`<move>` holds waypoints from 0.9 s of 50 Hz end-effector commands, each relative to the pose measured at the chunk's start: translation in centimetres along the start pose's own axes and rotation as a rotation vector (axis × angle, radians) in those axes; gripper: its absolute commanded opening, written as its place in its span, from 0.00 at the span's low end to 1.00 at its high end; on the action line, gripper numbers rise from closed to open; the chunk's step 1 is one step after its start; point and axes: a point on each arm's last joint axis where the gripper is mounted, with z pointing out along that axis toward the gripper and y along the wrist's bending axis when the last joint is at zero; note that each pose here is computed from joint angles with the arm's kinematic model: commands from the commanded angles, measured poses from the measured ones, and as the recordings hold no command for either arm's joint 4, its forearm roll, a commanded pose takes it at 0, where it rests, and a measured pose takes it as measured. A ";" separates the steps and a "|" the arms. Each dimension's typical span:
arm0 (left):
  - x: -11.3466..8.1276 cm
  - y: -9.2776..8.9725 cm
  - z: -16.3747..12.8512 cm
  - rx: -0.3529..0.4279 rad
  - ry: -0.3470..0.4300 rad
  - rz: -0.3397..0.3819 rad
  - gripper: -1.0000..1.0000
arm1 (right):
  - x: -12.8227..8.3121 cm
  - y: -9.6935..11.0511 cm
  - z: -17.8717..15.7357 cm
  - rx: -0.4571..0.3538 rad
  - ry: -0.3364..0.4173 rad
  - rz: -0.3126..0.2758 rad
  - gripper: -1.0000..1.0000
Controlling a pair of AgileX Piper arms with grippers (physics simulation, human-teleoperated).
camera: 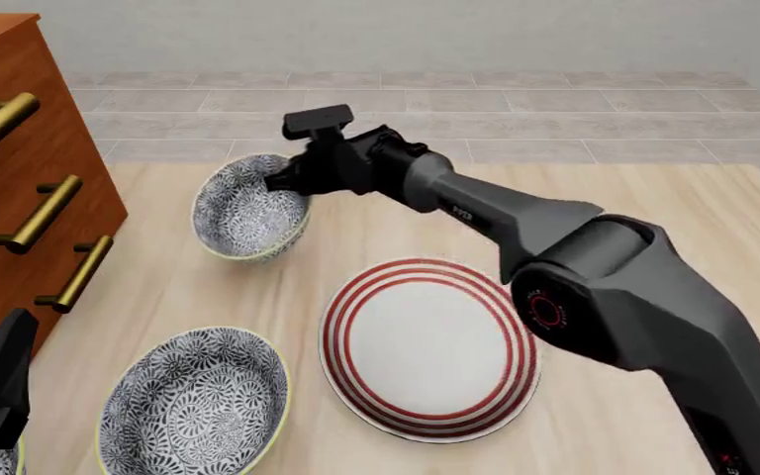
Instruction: Pick up the bowl and put it in the front on the plate.
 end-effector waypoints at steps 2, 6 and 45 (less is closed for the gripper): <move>0.0 0.0 0.0 0.000 0.000 0.000 1.00 | -1.5 -1.2 -2.5 0.016 -0.040 -0.017 0.00; 0.0 0.0 0.0 0.000 0.000 0.000 1.00 | -1.6 -1.1 -3.2 0.015 -0.047 -0.018 0.00; 0.0 0.0 0.0 0.000 0.000 0.000 1.00 | -1.4 0.4 -15.7 -0.019 -0.140 -0.036 0.00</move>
